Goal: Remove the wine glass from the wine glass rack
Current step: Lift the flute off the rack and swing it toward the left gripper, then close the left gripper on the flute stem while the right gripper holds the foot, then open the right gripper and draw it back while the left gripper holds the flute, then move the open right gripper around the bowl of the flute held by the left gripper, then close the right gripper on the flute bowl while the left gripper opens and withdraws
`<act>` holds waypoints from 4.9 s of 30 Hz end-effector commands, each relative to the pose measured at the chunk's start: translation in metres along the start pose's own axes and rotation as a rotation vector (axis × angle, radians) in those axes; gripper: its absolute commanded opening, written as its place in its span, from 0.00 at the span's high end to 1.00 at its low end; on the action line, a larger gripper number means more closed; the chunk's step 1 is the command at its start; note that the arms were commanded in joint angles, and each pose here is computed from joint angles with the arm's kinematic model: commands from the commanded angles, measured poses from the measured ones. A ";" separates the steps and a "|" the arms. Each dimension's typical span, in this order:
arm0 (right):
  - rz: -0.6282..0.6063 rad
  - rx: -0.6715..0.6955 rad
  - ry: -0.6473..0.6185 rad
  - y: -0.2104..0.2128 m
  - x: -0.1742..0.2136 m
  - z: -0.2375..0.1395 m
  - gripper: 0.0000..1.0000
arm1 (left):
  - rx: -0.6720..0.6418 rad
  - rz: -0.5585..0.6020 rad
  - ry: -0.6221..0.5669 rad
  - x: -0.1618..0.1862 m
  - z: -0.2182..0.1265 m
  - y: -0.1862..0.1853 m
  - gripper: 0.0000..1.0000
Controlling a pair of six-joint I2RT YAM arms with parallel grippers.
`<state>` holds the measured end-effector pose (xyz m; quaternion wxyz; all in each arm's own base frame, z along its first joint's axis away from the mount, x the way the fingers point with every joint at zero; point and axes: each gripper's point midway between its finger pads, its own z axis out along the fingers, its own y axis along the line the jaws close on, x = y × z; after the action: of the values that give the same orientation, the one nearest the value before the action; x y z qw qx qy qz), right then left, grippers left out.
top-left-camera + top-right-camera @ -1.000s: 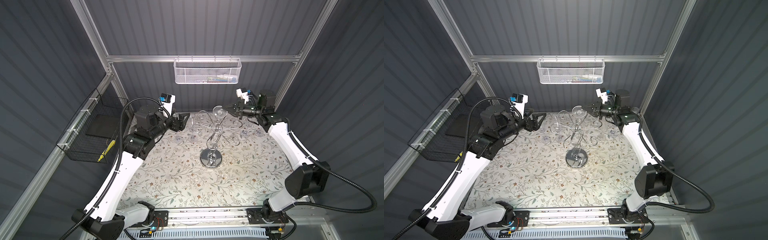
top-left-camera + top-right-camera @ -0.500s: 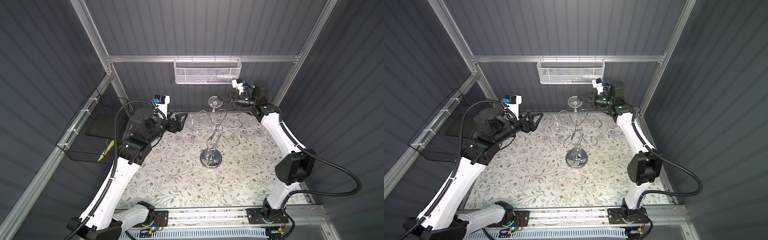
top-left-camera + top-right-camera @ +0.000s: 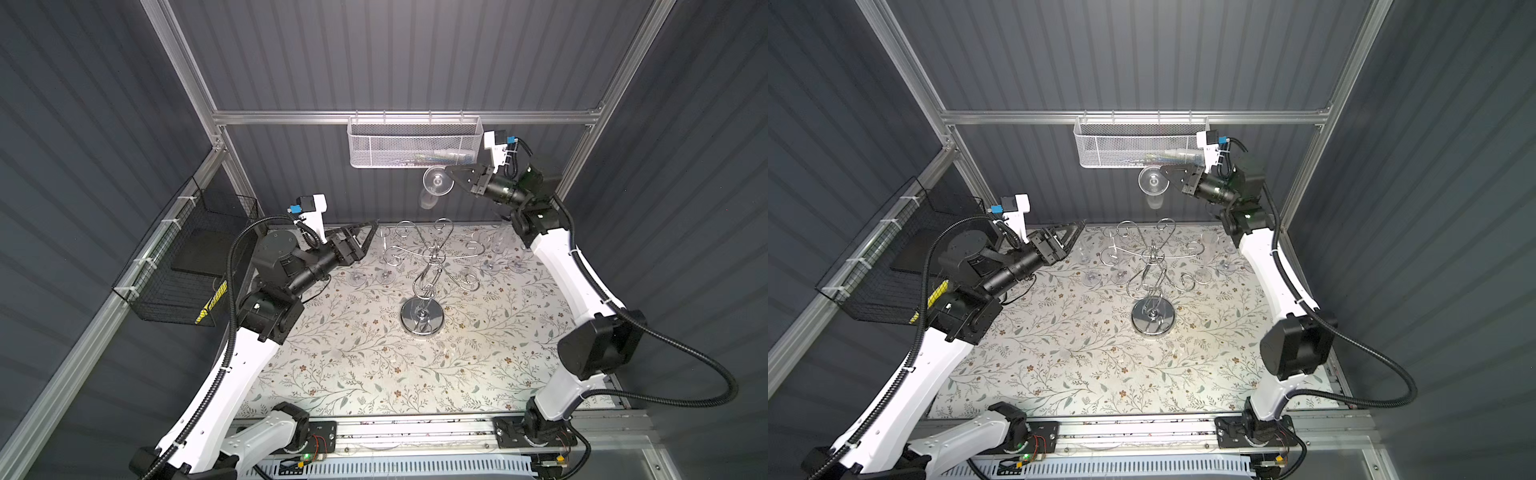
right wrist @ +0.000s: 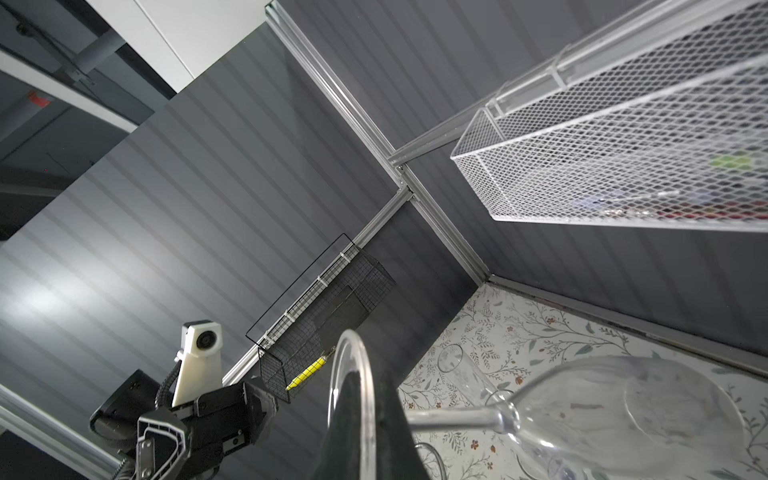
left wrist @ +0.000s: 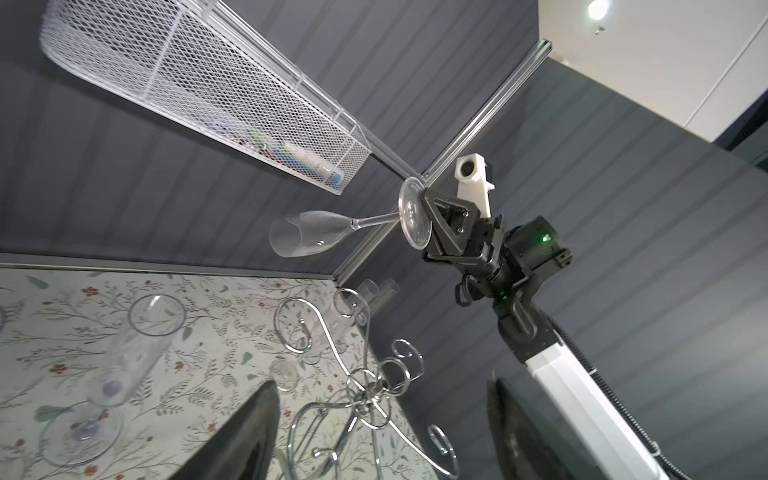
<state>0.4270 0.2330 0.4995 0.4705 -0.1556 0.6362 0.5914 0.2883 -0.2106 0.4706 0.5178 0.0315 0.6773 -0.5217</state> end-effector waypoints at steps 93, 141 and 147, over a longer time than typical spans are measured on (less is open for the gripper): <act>-0.384 -0.075 -0.200 0.205 0.054 -0.048 0.01 | 0.178 0.532 0.127 0.029 -0.021 -0.085 1.00; -0.376 -0.211 -0.154 0.210 0.111 0.045 0.46 | 0.007 0.807 0.244 0.077 -0.041 -0.014 0.58; -0.432 -0.225 -0.175 0.222 0.102 0.036 0.47 | -0.036 0.794 0.195 0.068 -0.049 -0.012 0.22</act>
<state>0.2393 0.3717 0.5319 0.5889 -0.2767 0.5180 0.5552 0.2175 -0.2198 0.4143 0.5930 0.3477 0.6757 -0.2663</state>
